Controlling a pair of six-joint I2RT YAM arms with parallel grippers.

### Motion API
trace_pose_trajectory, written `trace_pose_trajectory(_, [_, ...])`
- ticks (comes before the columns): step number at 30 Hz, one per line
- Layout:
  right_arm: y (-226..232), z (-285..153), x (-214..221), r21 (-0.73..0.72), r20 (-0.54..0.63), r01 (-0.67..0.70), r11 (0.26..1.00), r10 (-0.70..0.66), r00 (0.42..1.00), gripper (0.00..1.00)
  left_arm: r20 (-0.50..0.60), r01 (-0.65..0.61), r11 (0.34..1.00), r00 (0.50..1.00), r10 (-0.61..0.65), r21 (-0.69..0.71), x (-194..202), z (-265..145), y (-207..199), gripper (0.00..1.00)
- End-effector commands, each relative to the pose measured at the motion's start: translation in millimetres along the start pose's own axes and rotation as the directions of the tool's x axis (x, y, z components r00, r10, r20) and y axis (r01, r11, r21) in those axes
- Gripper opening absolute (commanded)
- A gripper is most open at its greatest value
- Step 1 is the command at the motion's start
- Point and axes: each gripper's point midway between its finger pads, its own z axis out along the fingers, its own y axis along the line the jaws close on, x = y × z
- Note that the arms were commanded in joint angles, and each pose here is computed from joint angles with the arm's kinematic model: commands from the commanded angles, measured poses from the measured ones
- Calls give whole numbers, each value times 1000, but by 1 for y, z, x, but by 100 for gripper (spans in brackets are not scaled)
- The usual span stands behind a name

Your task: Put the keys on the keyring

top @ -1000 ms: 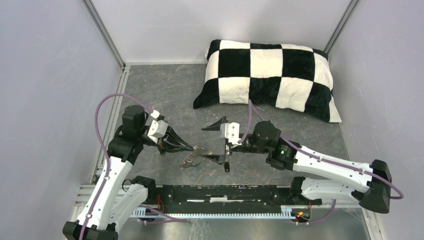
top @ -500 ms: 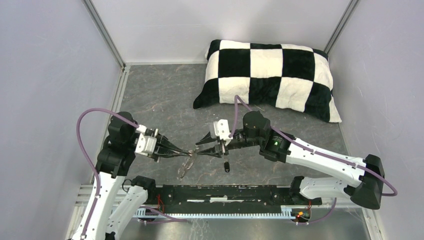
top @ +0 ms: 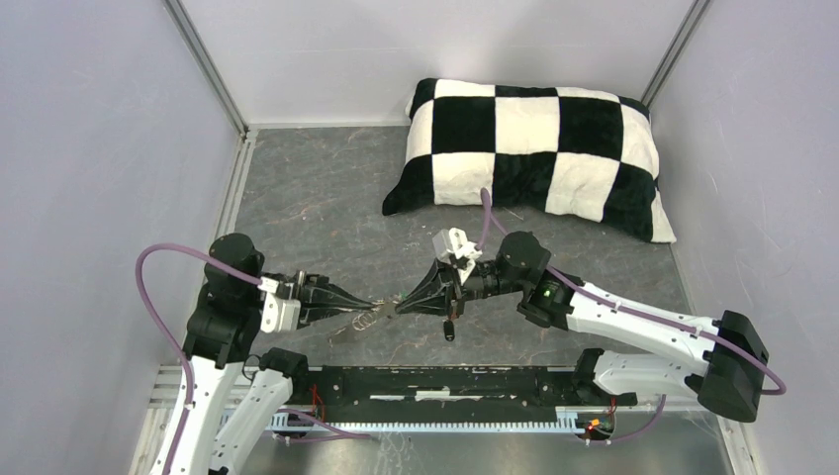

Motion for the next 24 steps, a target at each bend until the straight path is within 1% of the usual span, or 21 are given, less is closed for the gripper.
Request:
trace_pose_trajectory(1, [13, -13, -61, -20, 263, 2, 1000, 3, 965, 0, 14, -92, 996, 996, 91, 17, 2, 1, -3, 2])
trace_pose_trajectory(2, [14, -15, -62, -19, 275, -3, 1000, 8, 961, 0, 10, -90, 996, 996, 90, 13, 2, 1, -2, 2])
trace_pose_trajectory(3, [14, -16, -61, -17, 280, -9, 1000, 14, 960, 0, 7, -88, 996, 996, 88, 10, 2, 1, -1, 7])
trace_pose_trajectory(6, [14, -19, -59, -17, 280, -16, 1000, 20, 960, 0, -8, -79, 997, 997, 79, -6, 1, 0, 4, 34])
trace_pose_trajectory(7, [15, -19, -58, -21, 277, -18, 1000, 24, 961, 0, -15, -82, 997, 996, 82, -14, 1, 0, 5, 53])
trace_pose_trajectory(8, [15, -19, -58, -25, 277, -22, 999, 28, 960, 0, -21, -77, 997, 997, 76, -21, 1, -1, 7, 81])
trace_pose_trajectory(9, [16, -19, -57, -30, 281, -24, 999, 32, 959, 0, -30, -53, 998, 998, 52, -31, 2, -1, 10, 97])
trace_pose_trajectory(10, [16, -19, -57, -34, 287, -26, 999, 34, 957, 0, -40, -37, 998, 999, 35, -45, 1, -2, 13, 99])
trace_pose_trajectory(13, [16, -21, -58, -34, 299, -28, 999, 36, 954, 0, -71, 121, 986, 989, -130, -112, 0, -4, 25, 100])
trace_pose_trajectory(14, [16, -22, -58, -32, 301, -25, 999, 33, 953, 0, -88, 153, 979, 982, -165, -132, 1, -5, 28, 100])
trace_pose_trajectory(17, [16, -24, -58, -27, 303, -15, 1000, 22, 953, 0, -134, 162, 980, 975, -177, -118, 2, -8, 19, 100])
trace_pose_trajectory(20, [12, -24, -56, -12, 290, -15, 1000, 18, 957, 0, -144, 194, 972, 967, -212, -131, 6, -9, 17, 94])
trace_pose_trajectory(22, [10, -25, -57, -3, 289, -13, 1000, 13, 957, 0, -148, 191, 972, 966, -210, -133, 6, -10, 15, 87])
trace_pose_trajectory(24, [8, -27, -59, 11, 288, -9, 1000, 5, 958, 0, -158, 166, 978, 970, -185, -127, 7, -10, 12, 76])
